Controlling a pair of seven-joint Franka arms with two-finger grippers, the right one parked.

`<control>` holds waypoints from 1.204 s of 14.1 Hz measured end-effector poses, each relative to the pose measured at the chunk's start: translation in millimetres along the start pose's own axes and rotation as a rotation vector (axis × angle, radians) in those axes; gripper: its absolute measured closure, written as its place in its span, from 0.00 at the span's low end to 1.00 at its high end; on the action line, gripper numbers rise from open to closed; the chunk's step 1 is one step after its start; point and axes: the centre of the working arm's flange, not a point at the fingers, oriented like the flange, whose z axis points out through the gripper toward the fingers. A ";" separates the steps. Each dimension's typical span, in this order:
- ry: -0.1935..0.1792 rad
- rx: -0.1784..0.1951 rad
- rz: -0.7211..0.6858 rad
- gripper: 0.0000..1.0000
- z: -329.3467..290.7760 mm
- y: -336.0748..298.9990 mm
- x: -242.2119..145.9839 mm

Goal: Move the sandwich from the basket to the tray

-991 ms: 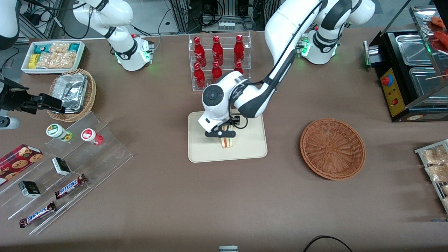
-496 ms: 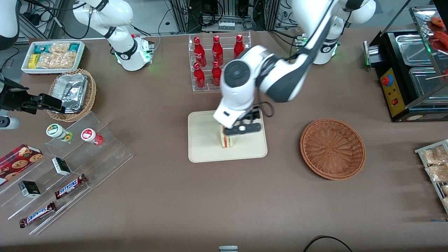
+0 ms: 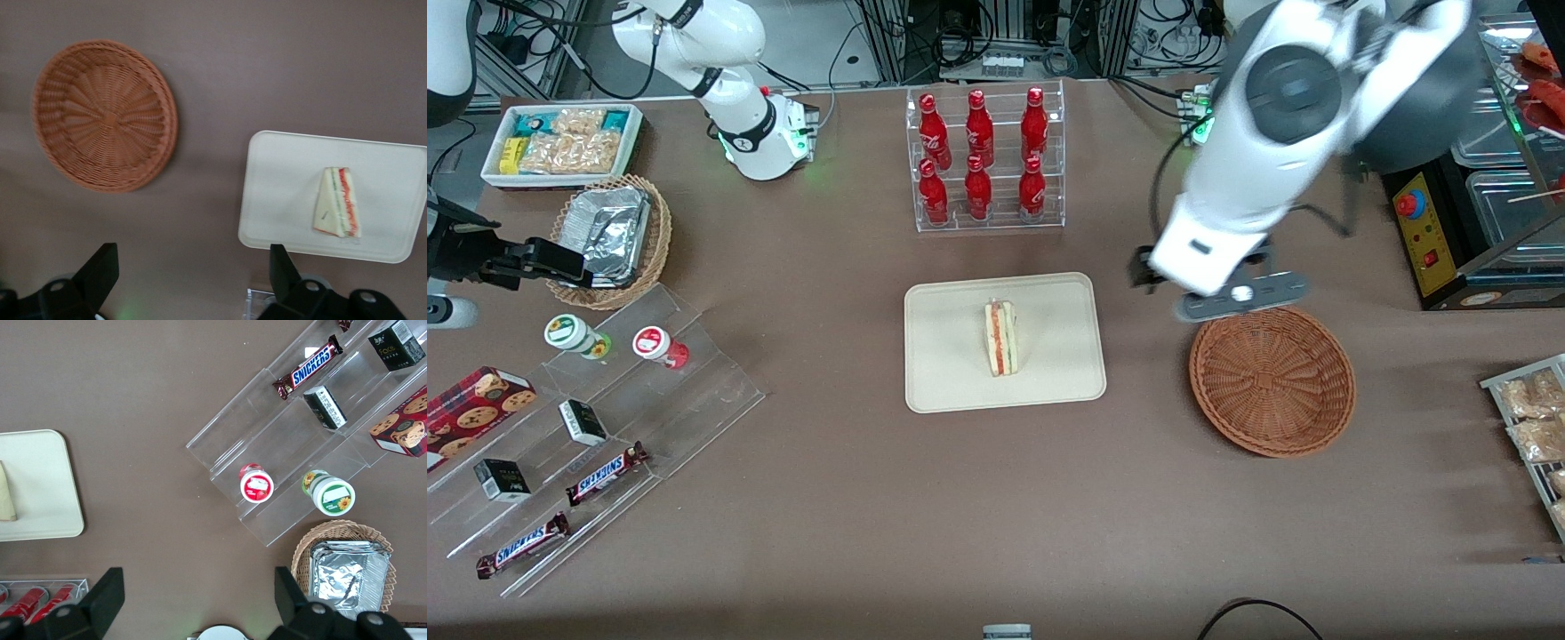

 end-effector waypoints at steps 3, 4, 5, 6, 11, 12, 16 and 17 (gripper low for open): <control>0.012 -0.007 0.060 0.00 -18.1 -60.2 3.0; 0.011 -0.007 0.083 0.00 -22.4 -80.6 4.0; 0.005 -0.005 0.104 0.00 -26.1 -99.8 4.6; 0.002 -0.005 0.128 0.00 -29.9 -117.8 5.7; -0.017 -0.009 0.172 0.00 -29.3 -186.8 21.8; -0.020 -0.009 0.174 0.00 -28.1 -190.6 23.2; -0.032 -0.009 0.197 0.00 -21.6 -193.6 27.8; -0.036 -0.009 0.203 0.00 -19.7 -197.7 30.1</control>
